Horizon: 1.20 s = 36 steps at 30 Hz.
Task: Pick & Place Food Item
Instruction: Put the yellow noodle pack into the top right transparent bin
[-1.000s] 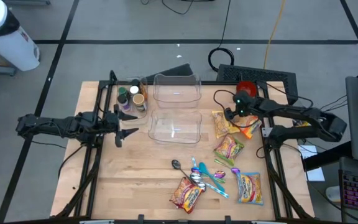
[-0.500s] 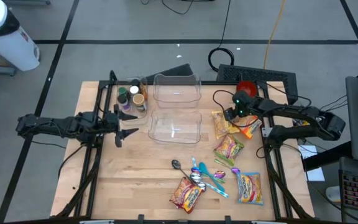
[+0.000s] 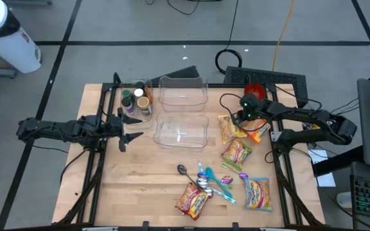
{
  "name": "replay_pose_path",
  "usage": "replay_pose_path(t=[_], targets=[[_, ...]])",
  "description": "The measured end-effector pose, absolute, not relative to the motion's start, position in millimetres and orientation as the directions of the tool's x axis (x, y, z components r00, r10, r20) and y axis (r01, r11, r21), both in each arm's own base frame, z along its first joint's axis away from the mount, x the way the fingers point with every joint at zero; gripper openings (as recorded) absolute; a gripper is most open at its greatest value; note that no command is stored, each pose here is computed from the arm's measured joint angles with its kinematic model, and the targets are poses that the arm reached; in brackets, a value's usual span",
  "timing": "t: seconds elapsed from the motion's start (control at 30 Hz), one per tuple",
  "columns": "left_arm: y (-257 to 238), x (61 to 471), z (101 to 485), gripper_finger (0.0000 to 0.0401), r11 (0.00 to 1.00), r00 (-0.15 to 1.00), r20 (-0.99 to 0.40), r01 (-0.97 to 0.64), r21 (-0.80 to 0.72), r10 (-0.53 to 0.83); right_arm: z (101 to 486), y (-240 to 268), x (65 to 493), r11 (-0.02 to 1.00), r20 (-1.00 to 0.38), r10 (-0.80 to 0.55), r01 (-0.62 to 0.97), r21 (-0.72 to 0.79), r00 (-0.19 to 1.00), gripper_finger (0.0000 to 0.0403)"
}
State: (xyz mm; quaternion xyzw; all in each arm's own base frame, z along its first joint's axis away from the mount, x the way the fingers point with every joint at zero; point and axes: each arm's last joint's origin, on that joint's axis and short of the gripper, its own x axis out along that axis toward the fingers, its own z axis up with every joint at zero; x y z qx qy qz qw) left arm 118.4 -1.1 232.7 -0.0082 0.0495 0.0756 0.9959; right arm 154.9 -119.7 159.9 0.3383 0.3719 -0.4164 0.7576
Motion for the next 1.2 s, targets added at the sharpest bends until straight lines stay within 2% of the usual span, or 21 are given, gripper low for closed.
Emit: replay_pose_path(t=[0.17, 0.57, 0.9, 1.2], targets=[[-1, 118, 233, 0.0269, 0.988, 0.984, -0.100, -0.151, -0.009, 0.150, 163, -120, 156, 0.450, -0.829, -0.394, 0.870, 0.202, 0.396, 0.0005], [-1, 118, 233, 0.0251, 0.988, 0.984, -0.099, -0.151, -0.009, 0.150, 211, -123, 159, 0.535, -0.621, -0.529, 0.795, 0.285, 0.578, 0.0001], [-1, 118, 233, 0.0270, 0.988, 0.984, -0.100, -0.151, -0.009, 0.150, 260, -127, 167, 0.621, -0.476, -0.564, 0.726, 0.295, 0.675, 0.0001], [-1, 118, 233, 0.0261, 0.989, 0.984, -0.100, -0.151, -0.009, 0.149, 305, -141, 185, 0.685, -0.349, -0.593, 0.682, 0.255, 0.726, 0.0000]])
